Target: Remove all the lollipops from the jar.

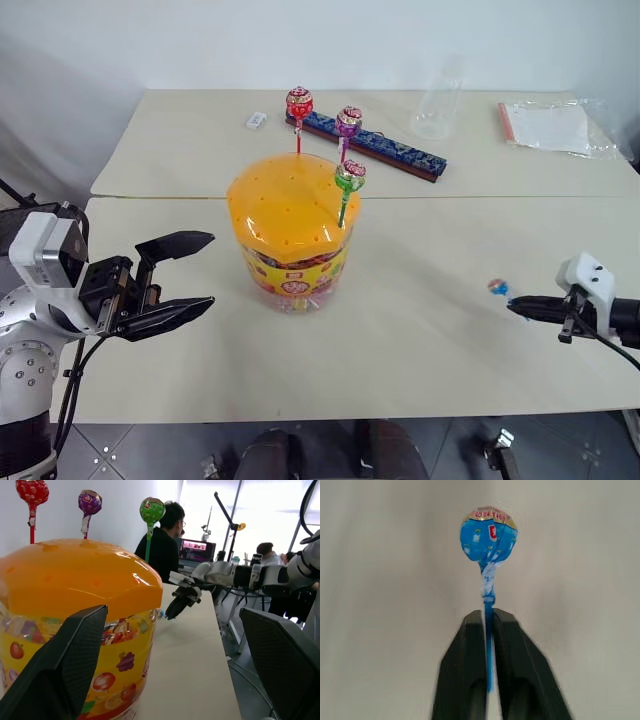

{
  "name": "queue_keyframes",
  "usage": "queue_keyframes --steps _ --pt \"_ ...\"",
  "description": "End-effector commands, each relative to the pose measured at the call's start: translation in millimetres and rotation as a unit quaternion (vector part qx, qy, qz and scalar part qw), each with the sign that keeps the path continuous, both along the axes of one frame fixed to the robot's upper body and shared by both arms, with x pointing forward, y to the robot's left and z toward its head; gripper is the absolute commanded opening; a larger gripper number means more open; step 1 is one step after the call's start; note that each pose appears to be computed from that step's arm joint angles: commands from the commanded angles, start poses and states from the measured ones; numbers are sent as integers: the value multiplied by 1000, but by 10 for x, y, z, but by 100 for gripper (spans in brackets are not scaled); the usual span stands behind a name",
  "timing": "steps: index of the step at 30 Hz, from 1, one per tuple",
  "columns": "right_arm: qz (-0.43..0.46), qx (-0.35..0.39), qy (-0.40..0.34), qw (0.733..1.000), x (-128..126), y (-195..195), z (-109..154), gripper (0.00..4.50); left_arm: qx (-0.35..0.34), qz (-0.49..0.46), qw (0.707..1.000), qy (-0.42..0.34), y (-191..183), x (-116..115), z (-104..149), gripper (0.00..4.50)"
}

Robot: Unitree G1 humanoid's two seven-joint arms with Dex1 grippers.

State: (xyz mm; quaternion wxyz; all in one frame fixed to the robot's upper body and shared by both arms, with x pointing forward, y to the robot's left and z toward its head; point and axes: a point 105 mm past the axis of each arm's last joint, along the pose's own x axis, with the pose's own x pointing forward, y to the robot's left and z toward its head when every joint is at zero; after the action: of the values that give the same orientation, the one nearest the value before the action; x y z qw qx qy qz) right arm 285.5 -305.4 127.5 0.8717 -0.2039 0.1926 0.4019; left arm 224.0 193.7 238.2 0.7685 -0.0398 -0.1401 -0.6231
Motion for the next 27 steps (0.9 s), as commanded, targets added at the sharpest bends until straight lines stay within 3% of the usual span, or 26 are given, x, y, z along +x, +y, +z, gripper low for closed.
queue_keyframes --steps 1,2,4,9,16,24,27 --pt "47 79 -66 994 36 206 399 177 -21 11 999 -23 47 -14 124 450" --pt "101 128 -108 981 26 477 672 209 -55 7 998 -10 108 -37 196 450" --pt "177 180 -149 956 -65 830 1003 209 -96 4 995 3 197 -70 286 450" --pt "290 278 -197 894 -257 1567 1509 209 -139 33 990 6 295 -24 321 450" --pt "341 279 -183 879 -294 1989 1515 209 -127 39 991 34 302 -12 144 450" --pt "328 312 -168 875 -106 2442 1609 209 -131 34 990 33 269 32 101 450" --pt "359 325 -161 860 -199 2557 1669 147 -134 30 990 31 264 31 112 450"
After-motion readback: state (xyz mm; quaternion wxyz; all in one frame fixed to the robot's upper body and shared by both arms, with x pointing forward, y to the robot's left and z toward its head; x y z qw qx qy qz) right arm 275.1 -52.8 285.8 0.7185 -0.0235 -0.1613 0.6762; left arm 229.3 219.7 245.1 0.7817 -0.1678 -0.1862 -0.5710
